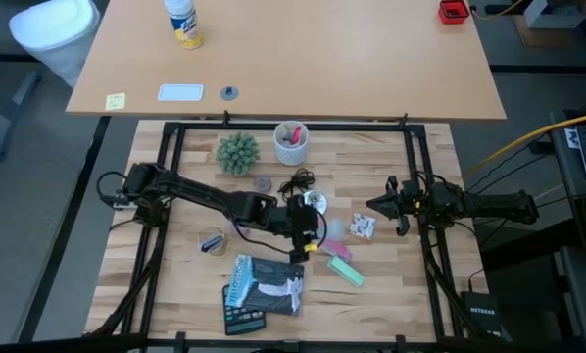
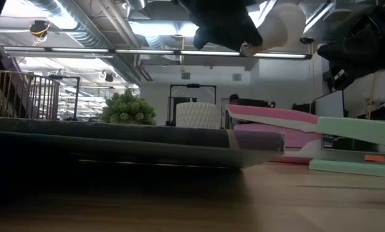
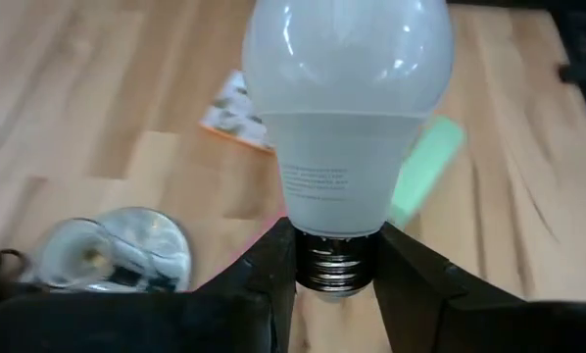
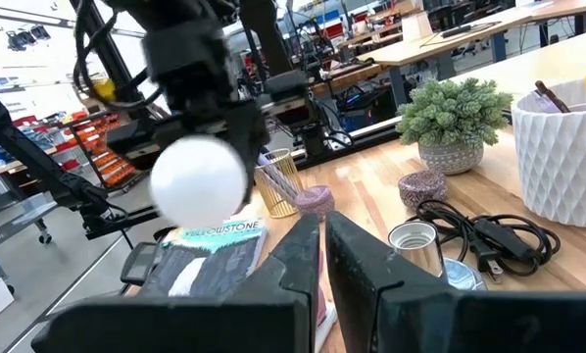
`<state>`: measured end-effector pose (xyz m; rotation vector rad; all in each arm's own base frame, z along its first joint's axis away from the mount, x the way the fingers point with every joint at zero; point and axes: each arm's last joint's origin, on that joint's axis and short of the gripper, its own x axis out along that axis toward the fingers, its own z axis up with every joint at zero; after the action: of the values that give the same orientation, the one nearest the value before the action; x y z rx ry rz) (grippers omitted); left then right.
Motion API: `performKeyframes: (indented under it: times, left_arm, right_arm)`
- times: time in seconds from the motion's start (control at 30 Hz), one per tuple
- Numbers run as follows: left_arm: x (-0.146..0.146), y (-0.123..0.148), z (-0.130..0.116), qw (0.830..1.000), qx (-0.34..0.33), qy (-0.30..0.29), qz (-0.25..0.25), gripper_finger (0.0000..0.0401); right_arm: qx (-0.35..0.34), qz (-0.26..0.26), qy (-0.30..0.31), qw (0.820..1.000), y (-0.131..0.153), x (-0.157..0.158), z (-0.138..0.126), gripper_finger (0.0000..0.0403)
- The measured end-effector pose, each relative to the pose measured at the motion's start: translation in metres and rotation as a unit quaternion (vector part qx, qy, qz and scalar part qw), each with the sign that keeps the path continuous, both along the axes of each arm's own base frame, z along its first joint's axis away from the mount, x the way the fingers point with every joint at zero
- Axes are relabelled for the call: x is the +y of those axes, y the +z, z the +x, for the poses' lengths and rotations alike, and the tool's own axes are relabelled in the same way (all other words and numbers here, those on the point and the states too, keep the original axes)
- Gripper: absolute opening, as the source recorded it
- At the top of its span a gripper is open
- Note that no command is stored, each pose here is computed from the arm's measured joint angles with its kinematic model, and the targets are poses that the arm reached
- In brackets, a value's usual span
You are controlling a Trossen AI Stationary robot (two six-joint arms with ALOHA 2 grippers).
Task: Screw lightbulb
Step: Insert the lightbulb into the lamp
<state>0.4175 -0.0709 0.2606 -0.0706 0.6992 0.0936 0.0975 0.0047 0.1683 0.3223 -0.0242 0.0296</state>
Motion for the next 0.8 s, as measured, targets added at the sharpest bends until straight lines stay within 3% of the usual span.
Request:
performKeyframes:
  times: [0.23,0.4,0.63,0.8]
  left_arm:
    - [0.028,0.002,0.005,0.998,-0.016,0.051,-0.014,0.0107]
    - [0.048,0.022,-0.001,0.996,-0.04,0.074,-0.016,0.0108]
    - [0.078,0.086,-0.039,0.986,-0.128,0.109,-0.004,0.0109]
    - [0.086,0.102,-0.069,0.978,-0.154,0.139,0.022,0.0109]
  right_arm:
    - [0.001,0.0,0.0,1.0,0.0,0.0,0.0,0.0028]
    - [0.001,0.0,0.0,1.0,0.0,0.0,0.0,0.0028]
    - [0.002,-0.002,0.0,1.0,0.0,0.0,0.0,0.0028]
    - [0.004,-0.002,0.0,1.0,-0.001,0.0,0.0,0.0028]
